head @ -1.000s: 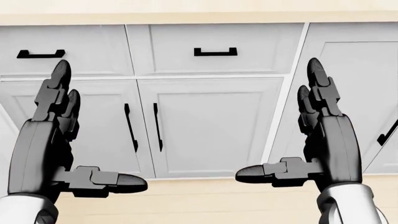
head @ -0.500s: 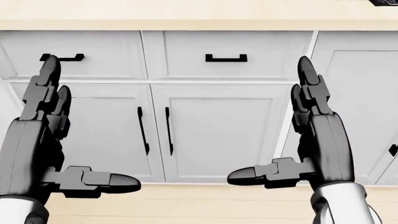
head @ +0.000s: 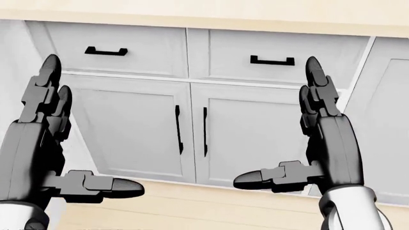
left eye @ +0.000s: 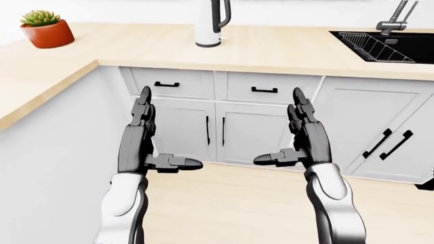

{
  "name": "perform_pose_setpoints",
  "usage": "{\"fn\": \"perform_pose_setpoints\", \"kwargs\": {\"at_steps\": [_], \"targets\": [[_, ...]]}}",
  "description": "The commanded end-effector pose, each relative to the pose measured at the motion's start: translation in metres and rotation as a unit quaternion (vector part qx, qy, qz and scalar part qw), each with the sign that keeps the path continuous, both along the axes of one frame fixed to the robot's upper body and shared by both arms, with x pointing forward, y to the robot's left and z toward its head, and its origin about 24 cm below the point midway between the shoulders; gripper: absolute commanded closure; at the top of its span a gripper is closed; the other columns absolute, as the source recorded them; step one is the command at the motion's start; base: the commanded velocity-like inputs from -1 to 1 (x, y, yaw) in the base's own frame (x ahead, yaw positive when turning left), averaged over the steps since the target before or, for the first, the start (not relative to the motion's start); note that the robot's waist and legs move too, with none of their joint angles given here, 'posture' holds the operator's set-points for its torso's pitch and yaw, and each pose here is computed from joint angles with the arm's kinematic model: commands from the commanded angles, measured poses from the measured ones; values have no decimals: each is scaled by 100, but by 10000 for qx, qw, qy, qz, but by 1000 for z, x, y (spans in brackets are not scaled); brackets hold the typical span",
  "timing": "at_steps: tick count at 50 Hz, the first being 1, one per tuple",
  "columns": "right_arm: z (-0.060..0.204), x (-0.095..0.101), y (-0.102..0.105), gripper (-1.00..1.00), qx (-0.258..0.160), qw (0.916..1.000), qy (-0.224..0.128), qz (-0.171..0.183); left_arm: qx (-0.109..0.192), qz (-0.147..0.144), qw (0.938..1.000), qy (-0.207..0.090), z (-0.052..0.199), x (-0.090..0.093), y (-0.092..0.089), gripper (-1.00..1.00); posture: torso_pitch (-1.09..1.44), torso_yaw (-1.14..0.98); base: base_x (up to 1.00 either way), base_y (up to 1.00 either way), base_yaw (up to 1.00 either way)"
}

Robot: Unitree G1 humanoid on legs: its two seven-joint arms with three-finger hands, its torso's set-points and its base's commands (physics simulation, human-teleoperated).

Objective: Press down the lever to turn on the electric kettle.

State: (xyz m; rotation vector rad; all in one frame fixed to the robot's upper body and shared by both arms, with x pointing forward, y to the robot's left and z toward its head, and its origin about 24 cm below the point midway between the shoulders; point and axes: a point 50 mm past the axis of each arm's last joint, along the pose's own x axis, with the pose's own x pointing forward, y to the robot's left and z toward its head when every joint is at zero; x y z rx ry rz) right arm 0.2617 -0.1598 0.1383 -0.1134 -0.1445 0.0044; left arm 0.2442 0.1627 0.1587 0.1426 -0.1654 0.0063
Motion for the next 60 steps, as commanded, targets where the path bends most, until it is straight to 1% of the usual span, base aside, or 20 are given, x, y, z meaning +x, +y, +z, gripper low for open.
{"fn": "perform_pose_setpoints", "kwargs": {"at_steps": [1, 15, 18, 20, 26, 60], "targets": [[13, -1, 3, -100, -15, 9994, -350, 70, 34, 10, 9995, -318, 10, -2, 0, -100, 0, 0, 0, 0, 30], [14, -1, 3, -100, -37, 9993, -362, 65, 67, 8, 9995, -324, 11, -2, -1, -100, 0, 0, 0, 0, 30], [15, -1, 0, -100, -44, 9991, -416, -50, 85, 10, 9994, -322, 10, -1, -1, -100, 0, 0, 0, 0, 10], [18, -2, -1, -100, 35, 9987, -485, -118, 87, 13, 9995, -310, 9, -1, -1, -100, 0, 0, 0, 0, 0], [24, -7, -5, -100, 108, 9975, -680, -135, 91, -14, 9995, -312, 10, -2, -3, -100, 0, 0, 1, 0, 0], [28, -8, -9, -100, 79, 9970, -726, -251, 97, -17, 9994, -318, 12, -1, -3, -100, 0, 0, 19, 0, 0]]}}
